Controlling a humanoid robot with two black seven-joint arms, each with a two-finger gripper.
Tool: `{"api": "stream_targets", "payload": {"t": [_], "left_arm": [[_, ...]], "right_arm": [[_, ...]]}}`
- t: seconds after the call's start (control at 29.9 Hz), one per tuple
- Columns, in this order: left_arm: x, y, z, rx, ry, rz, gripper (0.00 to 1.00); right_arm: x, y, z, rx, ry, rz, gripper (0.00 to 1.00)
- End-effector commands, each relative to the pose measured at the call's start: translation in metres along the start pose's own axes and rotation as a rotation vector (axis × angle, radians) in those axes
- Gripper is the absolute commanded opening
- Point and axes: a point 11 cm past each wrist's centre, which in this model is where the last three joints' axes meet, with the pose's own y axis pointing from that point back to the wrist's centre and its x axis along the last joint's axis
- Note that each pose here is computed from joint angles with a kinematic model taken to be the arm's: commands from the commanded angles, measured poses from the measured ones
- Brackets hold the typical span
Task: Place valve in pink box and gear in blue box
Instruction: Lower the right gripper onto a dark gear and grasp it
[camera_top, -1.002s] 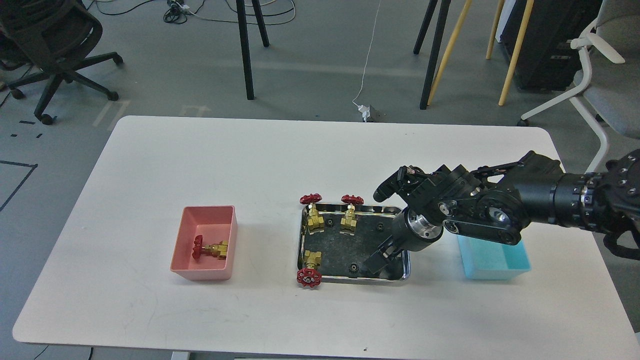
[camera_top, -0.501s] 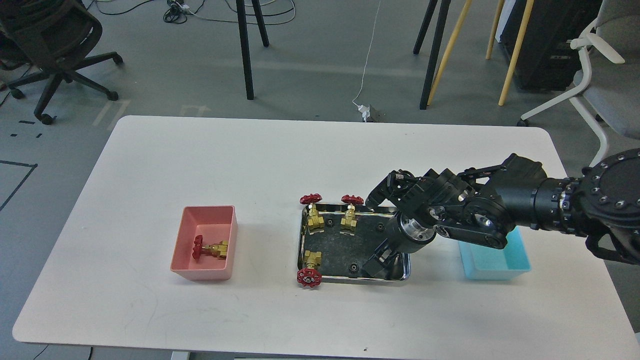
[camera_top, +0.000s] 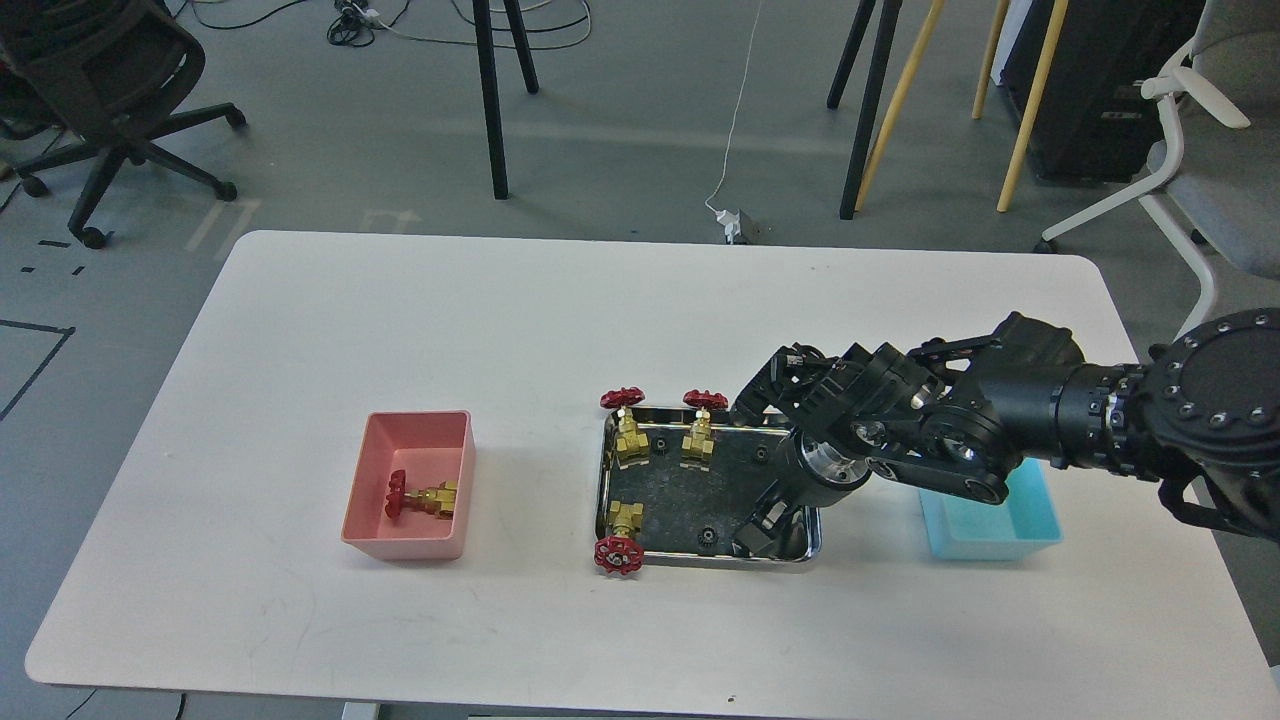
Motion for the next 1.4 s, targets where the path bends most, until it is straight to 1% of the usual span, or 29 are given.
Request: {"api": "stream_targets", "payload": {"t": [0.0, 0.03, 0.3, 0.47, 0.84, 1.0, 1.2, 1.37], "left_arm": [[0.0, 0.0, 0.001, -0.001, -0.001, 0.0, 0.98], [0.0, 0.0, 0.001, -0.001, -0.001, 0.002, 0.98], [0.002, 0.001, 0.001, 0.002, -0.004, 0.005, 0.98], [0.005, 0.002, -0.001, 0.007, -0.007, 0.015, 0.98], [0.007, 0.002, -0.002, 0.01, -0.007, 0.021, 0.98], [0.007, 0.002, -0.002, 0.01, -0.007, 0.021, 0.98], [0.007, 0.003, -0.002, 0.01, -0.007, 0.022, 0.98], [0.007, 0.003, -0.002, 0.01, -0.007, 0.022, 0.98]], "right_arm": [[0.002, -0.001, -0.003, 0.002, 0.008, 0.0, 0.64], [0.002, -0.001, -0.003, 0.0, 0.011, 0.0, 0.6], [0.002, -0.001, -0.002, -0.012, 0.033, -0.005, 0.46], [0.005, 0.001, -0.004, -0.009, 0.042, -0.002, 0.43], [0.011, 0.0, -0.011, -0.001, 0.06, 0.001, 0.31], [0.011, 0.001, -0.011, -0.002, 0.061, 0.002, 0.28], [0.013, 0.002, -0.012, 0.0, 0.067, 0.004, 0.2], [0.014, 0.002, -0.013, 0.0, 0.069, 0.005, 0.19]]}}
